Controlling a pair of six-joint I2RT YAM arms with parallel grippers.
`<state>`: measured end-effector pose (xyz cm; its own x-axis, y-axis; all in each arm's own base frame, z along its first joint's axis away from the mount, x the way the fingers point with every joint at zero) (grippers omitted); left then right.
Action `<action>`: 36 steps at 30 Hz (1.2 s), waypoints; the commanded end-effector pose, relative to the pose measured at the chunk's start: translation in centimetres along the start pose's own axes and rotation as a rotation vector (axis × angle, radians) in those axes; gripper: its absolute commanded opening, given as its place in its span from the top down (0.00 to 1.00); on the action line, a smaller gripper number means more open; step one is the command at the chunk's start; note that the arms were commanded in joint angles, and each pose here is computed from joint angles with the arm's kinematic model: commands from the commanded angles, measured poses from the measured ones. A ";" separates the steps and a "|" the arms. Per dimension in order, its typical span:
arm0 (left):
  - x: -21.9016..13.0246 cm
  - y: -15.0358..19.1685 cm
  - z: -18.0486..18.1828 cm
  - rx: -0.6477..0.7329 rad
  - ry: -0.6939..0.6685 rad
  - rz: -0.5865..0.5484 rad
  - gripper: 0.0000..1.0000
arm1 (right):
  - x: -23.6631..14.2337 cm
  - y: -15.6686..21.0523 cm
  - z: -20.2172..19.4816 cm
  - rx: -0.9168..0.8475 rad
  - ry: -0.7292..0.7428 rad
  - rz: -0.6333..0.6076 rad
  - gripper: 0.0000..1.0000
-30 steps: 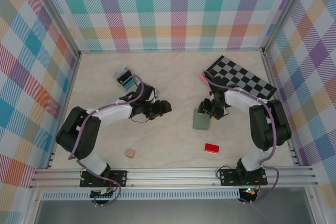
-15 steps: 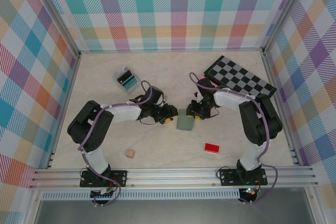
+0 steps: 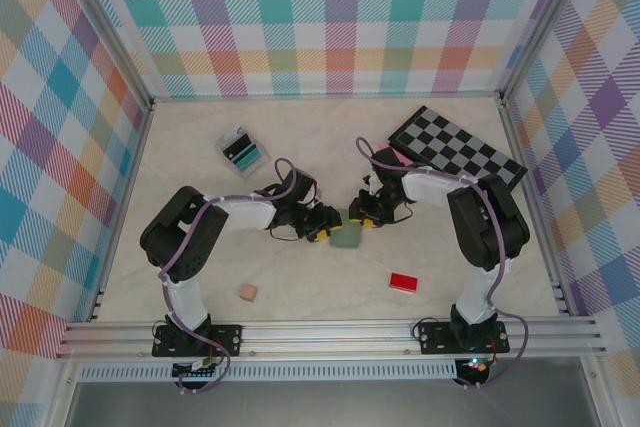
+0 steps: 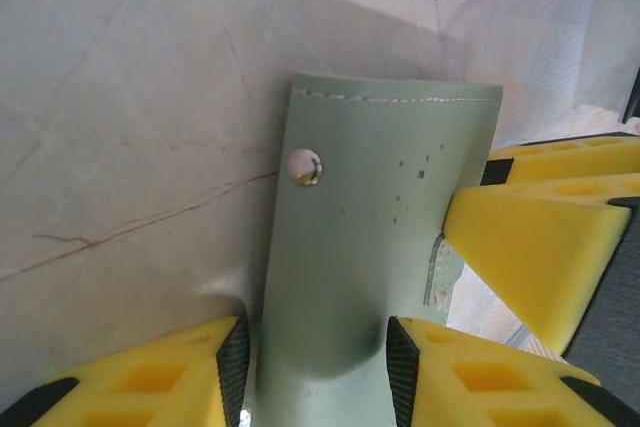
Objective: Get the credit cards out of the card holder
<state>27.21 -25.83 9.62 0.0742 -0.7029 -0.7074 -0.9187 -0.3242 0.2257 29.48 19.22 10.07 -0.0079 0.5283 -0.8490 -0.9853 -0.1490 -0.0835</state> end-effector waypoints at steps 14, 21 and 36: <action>-1.4 -0.2 -2.2 0.150 0.084 -0.006 0.87 | -1.9 -0.5 1.7 -0.033 -0.019 -0.068 0.59; -5.6 0.7 -2.3 0.292 -0.142 -0.133 0.91 | -5.9 -0.4 2.4 -0.036 0.101 -0.218 0.22; -12.4 0.8 -3.3 0.532 -1.028 -0.607 0.91 | -11.8 1.0 2.9 -0.088 0.210 -0.452 0.00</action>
<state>26.83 -20.60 20.93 0.3943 0.0881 -0.9148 -0.9137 -0.0686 -0.4004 28.59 16.18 21.24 0.4351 0.4194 -0.7967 -0.8708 -0.0291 -0.4909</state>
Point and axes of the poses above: each hand's point on the last joint's axis, 136 mm out from that joint toward the fingers, its own x axis out along the fingers, its own z axis along the line the jaws close on, y = z × x, the point moved 9 cm from there along -x, back along the fingers, and after that the axes turned 13 degrees about -x, right-handed, at the moved point
